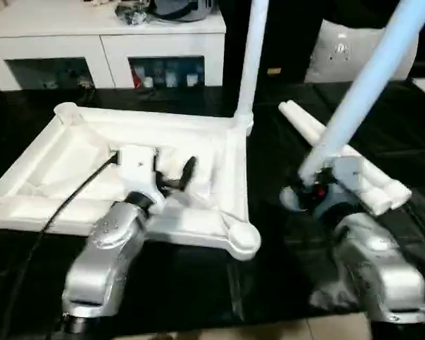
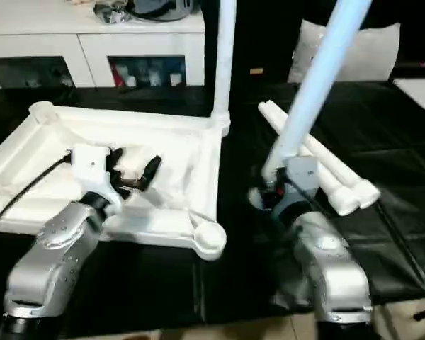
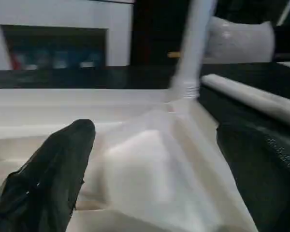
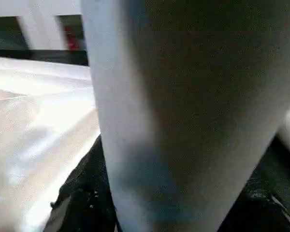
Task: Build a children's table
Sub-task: Move to table
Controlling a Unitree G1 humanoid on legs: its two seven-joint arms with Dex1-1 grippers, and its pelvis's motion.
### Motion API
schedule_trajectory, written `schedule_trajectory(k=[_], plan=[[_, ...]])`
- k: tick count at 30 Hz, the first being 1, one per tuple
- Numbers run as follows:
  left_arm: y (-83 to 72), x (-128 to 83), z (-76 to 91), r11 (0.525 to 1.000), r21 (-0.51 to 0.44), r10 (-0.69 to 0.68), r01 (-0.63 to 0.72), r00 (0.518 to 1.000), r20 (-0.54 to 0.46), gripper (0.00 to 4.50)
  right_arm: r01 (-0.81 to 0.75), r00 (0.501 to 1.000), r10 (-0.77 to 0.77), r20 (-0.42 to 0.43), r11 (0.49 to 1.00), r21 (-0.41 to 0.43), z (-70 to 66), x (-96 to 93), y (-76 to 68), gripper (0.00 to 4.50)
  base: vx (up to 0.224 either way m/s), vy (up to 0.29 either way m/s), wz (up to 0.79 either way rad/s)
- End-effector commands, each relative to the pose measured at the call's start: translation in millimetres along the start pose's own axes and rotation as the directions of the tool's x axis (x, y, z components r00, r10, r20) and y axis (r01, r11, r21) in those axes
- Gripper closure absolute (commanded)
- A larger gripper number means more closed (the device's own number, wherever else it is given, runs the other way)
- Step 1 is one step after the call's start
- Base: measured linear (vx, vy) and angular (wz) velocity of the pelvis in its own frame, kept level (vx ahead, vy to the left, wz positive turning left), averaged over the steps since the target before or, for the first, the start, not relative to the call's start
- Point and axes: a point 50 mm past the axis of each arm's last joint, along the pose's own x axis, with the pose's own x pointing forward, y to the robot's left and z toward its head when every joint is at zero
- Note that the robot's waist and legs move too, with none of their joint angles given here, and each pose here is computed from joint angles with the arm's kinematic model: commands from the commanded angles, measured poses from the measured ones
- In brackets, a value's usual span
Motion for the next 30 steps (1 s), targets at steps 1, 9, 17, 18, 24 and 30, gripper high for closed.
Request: schedule_trajectory(k=[1, 9, 17, 18, 24, 30], plan=[[-2.4, 1, 1.9, 1.0, 0.001, -0.005, 0.005, 1.0, 0.006, 0.0, 0.007, 1.0, -0.006, 0.027, 1.0, -0.025, 7.1, -1.4, -4.4, 2.57, 0.0, 0.0, 0.0], [-2.7, 2, 2.4, 1.0, 0.004, -0.006, 0.006, 1.0, 0.007, 0.0, 0.002, 1.0, -0.001, 0.024, 0.999, -0.036, 6.9, -0.6, -5.1, 2.57, 0.012, -0.04, 0.02], [-4.7, 3, 2.0, 1.0, 0.009, -0.019, 0.019, 1.0, 0.001, 0.0, 0.008, 1.0, -0.006, 0.023, 0.999, -0.051, 7.0, -0.7, -7.0, 2.57, 0.086, 0.034, 0.05], [-4.7, 3, 2.0, 1.0, 0.009, -0.019, 0.019, 1.0, 0.001, 0.0, 0.008, 1.0, -0.006, 0.023, 0.999, -0.051, 7.0, -0.7, -7.0, 2.57, 0.055, 0.014, 0.06], [-11.6, 3, -4.1, 0.99, 0.032, -0.136, 0.139, 0.988, -0.075, 0.0, 0.024, 0.998, -0.018, 0.058, 0.994, -0.106, 10.9, -1.0, -13.8, 2.57, 0.07, -0.018, 0.04], [-15.4, 4, -1.3, 0.944, 0.069, -0.313, 0.323, 0.941, -0.126, 0.0, -0.014, 0.998, 0.016, 0.061, 0.999, -0.034, 12.1, -2.3, -21.7, 2.57, 0.075, -0.028, 0.01]])
